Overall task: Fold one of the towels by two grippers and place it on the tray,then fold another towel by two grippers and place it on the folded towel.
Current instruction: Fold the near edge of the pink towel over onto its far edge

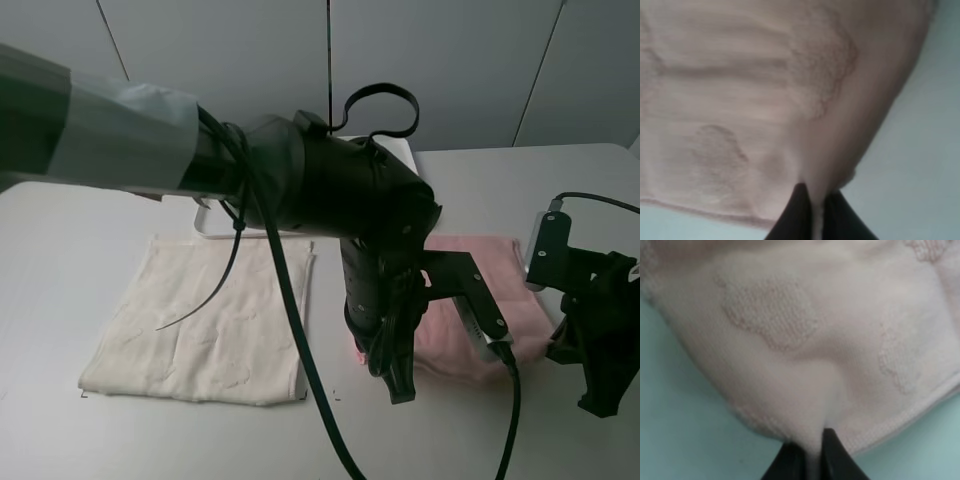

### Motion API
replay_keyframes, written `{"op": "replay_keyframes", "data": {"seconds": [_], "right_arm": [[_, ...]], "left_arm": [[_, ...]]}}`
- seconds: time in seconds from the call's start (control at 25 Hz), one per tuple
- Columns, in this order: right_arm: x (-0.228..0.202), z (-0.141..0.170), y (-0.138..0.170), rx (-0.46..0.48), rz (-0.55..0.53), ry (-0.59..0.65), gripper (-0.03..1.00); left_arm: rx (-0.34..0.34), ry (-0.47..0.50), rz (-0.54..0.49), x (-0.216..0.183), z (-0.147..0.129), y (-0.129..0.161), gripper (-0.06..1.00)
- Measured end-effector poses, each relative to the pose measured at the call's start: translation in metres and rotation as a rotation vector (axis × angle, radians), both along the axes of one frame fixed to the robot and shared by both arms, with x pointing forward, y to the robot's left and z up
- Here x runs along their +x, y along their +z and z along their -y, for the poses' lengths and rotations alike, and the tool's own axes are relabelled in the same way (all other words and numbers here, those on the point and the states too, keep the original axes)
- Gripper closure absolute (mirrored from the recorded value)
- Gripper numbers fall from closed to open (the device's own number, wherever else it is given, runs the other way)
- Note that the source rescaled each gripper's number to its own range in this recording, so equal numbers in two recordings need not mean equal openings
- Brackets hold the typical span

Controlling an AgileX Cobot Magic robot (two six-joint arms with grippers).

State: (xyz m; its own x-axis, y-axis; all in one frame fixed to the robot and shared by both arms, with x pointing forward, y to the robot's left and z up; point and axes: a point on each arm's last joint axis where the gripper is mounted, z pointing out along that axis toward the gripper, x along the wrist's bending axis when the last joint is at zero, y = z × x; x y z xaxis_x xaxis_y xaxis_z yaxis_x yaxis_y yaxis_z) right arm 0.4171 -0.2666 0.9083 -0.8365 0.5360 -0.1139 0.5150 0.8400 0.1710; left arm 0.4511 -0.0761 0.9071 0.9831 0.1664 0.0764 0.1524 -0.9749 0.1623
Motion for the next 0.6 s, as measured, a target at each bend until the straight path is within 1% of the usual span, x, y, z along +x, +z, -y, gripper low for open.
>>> {"op": "replay_keyframes", "data": {"seconds": [0.24,0.36,0.48,0.6], "right_arm": [[0.02,-0.004,0.032,0.042,-0.04,-0.215,0.97],[0.031,-0.005,0.043,0.066,-0.011,-0.321,0.97],[0.04,-0.006,0.048,0.097,0.006,-0.433,0.97],[0.05,-0.007,0.043,0.139,0.043,-0.559,0.97]], "left_arm": [[-0.158,0.106,-0.054,0.032,-0.017,0.036,0.94],[-0.222,0.178,-0.075,0.049,-0.026,0.045,0.94],[-0.251,0.228,-0.065,0.066,-0.037,0.049,0.94],[-0.263,0.269,-0.055,0.078,-0.045,0.049,0.94]]}}
